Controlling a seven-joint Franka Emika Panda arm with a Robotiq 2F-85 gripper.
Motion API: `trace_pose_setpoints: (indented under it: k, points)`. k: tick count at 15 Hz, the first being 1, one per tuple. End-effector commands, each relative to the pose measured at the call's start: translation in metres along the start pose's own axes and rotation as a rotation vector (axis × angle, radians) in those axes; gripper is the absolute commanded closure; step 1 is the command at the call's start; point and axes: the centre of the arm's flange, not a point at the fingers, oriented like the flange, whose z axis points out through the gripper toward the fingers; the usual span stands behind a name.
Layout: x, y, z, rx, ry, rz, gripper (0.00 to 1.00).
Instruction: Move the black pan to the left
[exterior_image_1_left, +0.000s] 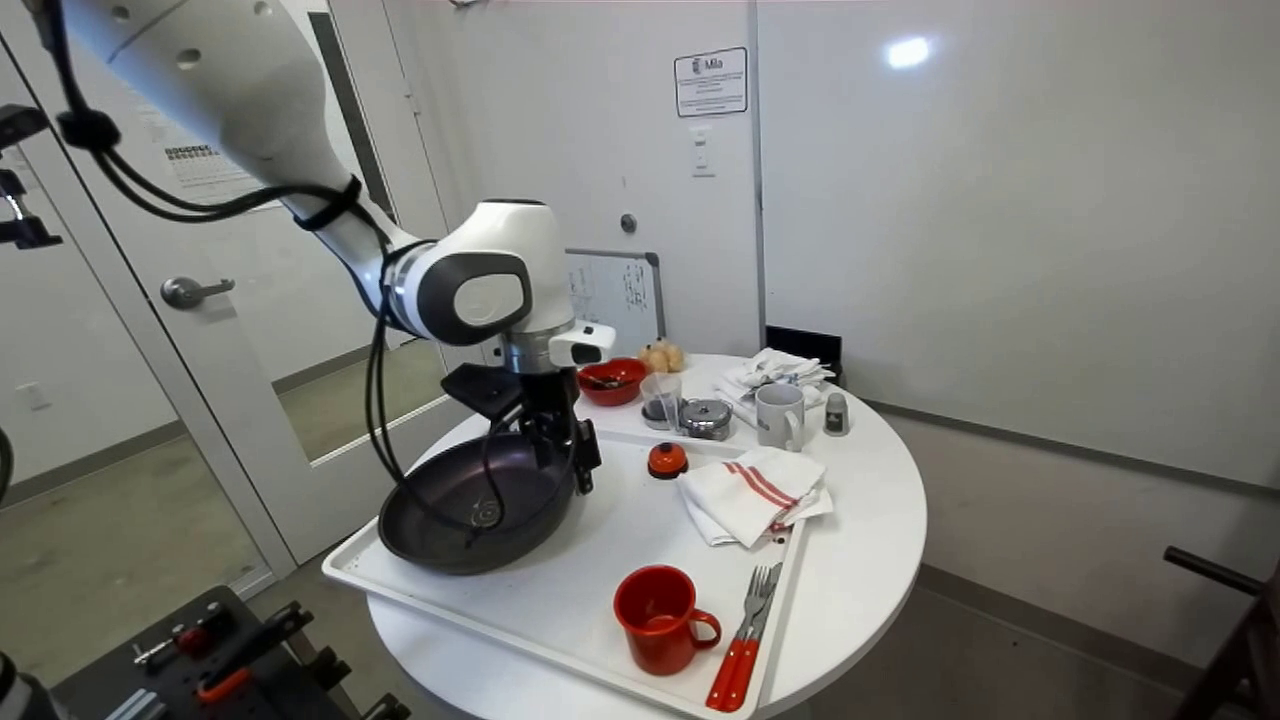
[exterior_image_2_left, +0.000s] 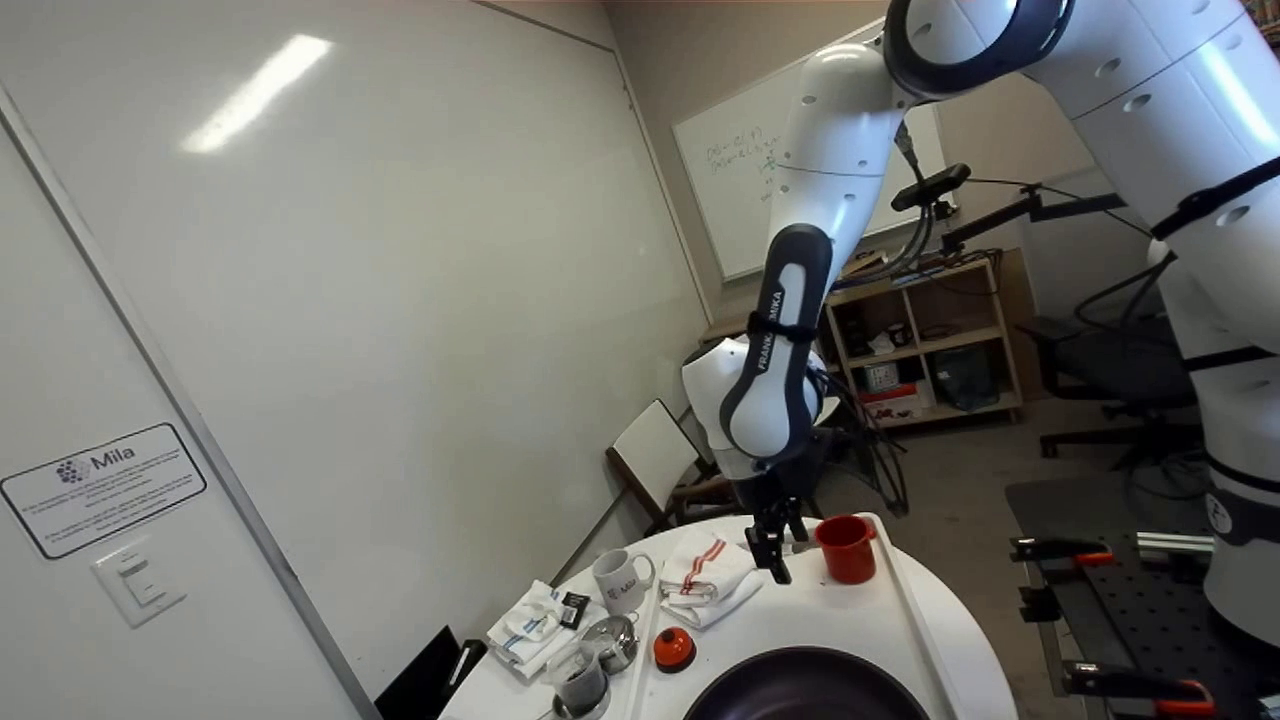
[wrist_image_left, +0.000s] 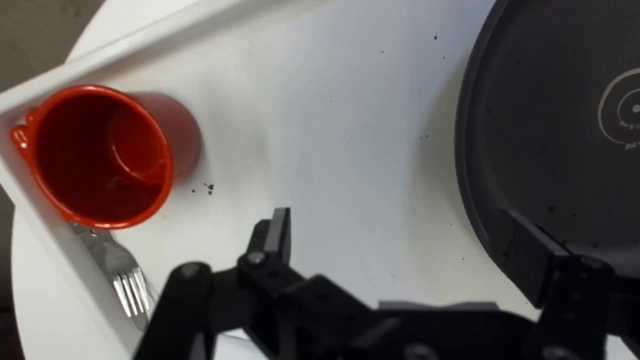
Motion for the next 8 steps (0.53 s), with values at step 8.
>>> trace_pose_setpoints:
  k: [8]
  points:
    - [-0.046,0.016,-0.022,0.014,0.063,0.032,0.0]
